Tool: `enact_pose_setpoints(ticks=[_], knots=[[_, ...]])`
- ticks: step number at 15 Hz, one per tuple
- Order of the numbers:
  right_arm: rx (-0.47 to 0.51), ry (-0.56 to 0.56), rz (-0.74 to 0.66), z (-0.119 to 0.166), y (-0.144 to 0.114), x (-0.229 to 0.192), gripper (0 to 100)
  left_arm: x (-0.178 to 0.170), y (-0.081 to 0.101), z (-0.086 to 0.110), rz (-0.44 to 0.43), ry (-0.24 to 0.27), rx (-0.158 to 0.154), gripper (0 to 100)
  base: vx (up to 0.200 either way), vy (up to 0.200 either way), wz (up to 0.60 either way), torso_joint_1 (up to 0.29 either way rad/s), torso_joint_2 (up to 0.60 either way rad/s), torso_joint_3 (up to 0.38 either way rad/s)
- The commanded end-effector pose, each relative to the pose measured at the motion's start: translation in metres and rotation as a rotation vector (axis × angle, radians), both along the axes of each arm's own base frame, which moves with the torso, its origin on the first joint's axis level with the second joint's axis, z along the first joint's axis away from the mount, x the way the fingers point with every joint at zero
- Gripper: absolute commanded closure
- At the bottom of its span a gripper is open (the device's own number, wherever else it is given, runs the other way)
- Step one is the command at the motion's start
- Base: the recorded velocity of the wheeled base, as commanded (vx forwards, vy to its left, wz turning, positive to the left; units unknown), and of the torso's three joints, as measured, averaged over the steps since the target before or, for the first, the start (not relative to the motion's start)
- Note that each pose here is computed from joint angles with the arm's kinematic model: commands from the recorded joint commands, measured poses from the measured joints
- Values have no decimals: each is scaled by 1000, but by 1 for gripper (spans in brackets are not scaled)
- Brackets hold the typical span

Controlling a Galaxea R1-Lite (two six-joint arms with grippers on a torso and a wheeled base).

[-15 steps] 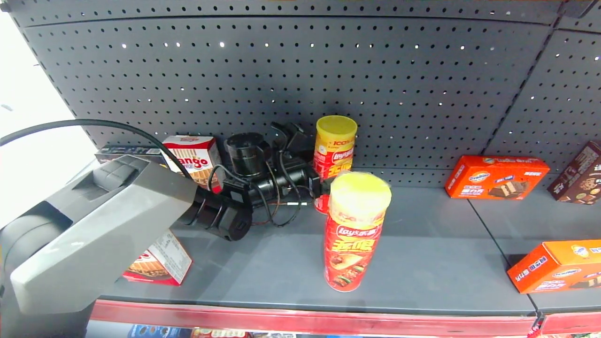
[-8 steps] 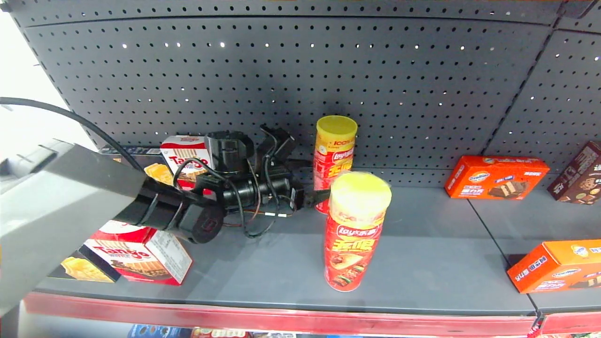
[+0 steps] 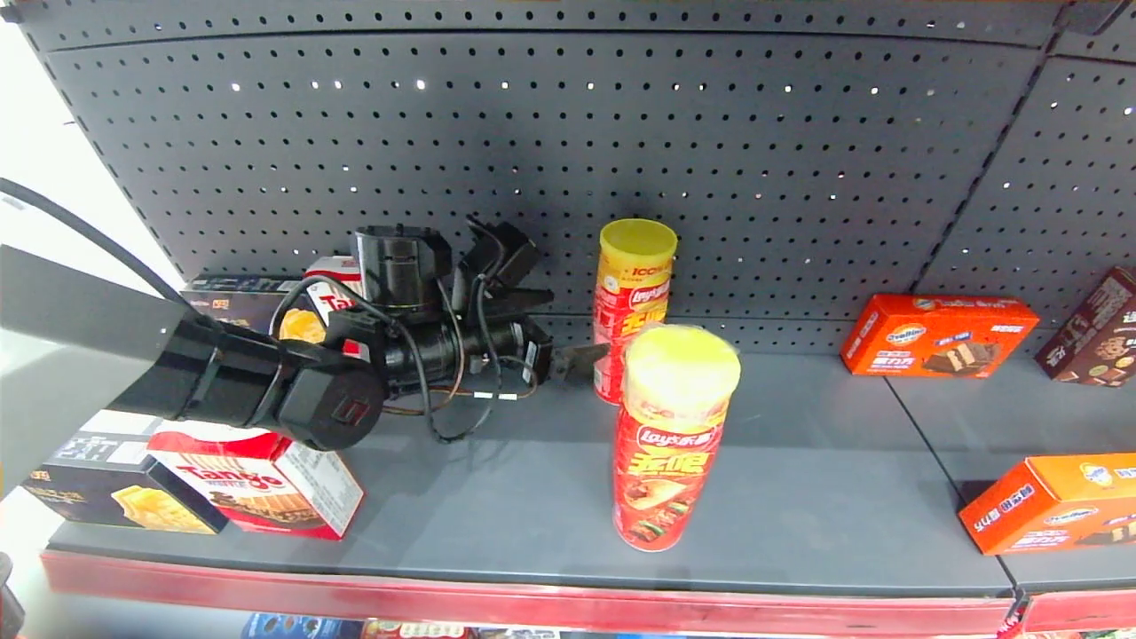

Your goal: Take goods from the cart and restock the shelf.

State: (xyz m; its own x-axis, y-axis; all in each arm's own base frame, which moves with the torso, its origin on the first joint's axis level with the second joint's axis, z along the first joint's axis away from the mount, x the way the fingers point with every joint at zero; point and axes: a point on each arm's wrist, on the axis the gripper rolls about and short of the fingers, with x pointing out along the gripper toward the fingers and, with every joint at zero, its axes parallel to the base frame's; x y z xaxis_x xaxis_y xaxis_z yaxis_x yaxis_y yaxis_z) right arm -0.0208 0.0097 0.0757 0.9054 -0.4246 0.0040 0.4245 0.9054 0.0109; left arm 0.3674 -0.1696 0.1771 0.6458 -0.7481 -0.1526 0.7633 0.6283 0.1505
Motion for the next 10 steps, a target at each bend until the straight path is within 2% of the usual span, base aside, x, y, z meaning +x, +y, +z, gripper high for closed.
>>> enact_pose_setpoints(ticks=[1,4,10], knots=[[0,1,0,0,0,0,0,1,-3,5,7,-21,-6,0,0,0,0,0,0,0],[0,1,0,0,0,0,0,7,-13,7,30,-28,-4,0,0,0,0,0,0,0],[0,1,0,0,0,0,0,9,-14,4,64,-24,4,0,0,0,0,0,0,0]])
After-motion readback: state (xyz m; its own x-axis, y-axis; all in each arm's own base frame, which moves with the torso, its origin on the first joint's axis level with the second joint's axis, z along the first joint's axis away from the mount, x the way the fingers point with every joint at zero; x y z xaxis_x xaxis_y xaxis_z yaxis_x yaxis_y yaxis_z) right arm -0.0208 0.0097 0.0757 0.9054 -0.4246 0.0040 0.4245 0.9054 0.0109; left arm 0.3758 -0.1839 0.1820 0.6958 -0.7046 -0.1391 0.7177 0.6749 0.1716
